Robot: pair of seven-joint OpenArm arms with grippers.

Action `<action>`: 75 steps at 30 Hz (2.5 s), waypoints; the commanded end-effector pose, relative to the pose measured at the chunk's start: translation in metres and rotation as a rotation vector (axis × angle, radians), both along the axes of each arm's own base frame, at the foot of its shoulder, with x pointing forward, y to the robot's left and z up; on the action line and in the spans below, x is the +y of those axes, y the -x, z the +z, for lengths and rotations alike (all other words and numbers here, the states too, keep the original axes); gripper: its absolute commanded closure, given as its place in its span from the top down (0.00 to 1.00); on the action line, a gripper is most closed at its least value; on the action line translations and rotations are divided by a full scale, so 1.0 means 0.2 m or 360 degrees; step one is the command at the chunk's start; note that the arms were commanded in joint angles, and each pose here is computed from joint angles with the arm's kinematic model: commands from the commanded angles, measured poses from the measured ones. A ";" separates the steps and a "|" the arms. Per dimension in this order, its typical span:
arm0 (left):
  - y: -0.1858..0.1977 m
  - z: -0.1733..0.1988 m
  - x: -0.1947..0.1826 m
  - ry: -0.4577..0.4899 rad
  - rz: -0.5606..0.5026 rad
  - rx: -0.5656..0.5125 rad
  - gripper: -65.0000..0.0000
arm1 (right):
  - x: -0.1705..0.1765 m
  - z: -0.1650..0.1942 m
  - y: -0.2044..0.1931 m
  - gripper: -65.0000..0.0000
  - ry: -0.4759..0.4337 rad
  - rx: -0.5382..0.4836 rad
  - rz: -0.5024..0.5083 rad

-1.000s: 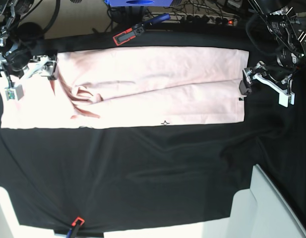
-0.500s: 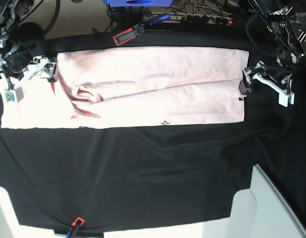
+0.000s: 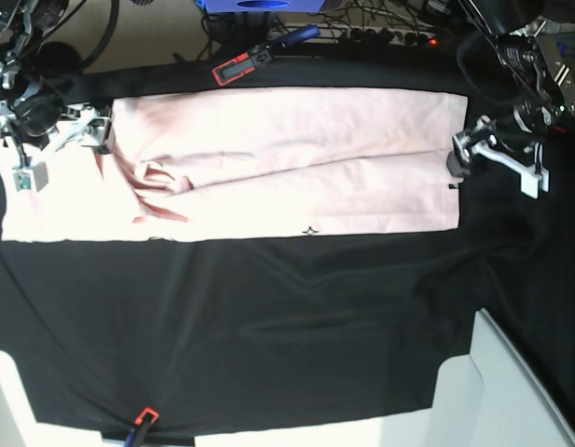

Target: Fold the T-shirt properly

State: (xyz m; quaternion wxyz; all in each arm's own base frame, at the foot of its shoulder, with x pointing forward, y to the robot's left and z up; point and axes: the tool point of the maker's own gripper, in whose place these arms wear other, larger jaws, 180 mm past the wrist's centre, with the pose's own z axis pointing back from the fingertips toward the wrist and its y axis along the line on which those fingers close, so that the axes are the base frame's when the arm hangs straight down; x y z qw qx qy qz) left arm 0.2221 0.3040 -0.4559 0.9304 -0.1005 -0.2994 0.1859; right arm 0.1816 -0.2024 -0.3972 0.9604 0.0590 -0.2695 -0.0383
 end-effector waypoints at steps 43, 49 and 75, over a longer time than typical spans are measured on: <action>0.04 -0.17 -0.15 0.0021 -0.0064 0.0165 0.00 | -0.02 0.01 0.03 0.83 0.0018 -0.0011 0.0000; -0.03 -0.03 -0.10 -0.0087 -0.0084 0.0049 0.00 | -0.02 0.01 0.03 0.83 0.0018 -0.0011 0.0000; 0.09 -0.14 -0.02 -0.0039 0.0007 0.0164 0.86 | -0.02 0.01 0.03 0.83 0.0015 -0.0005 -0.0001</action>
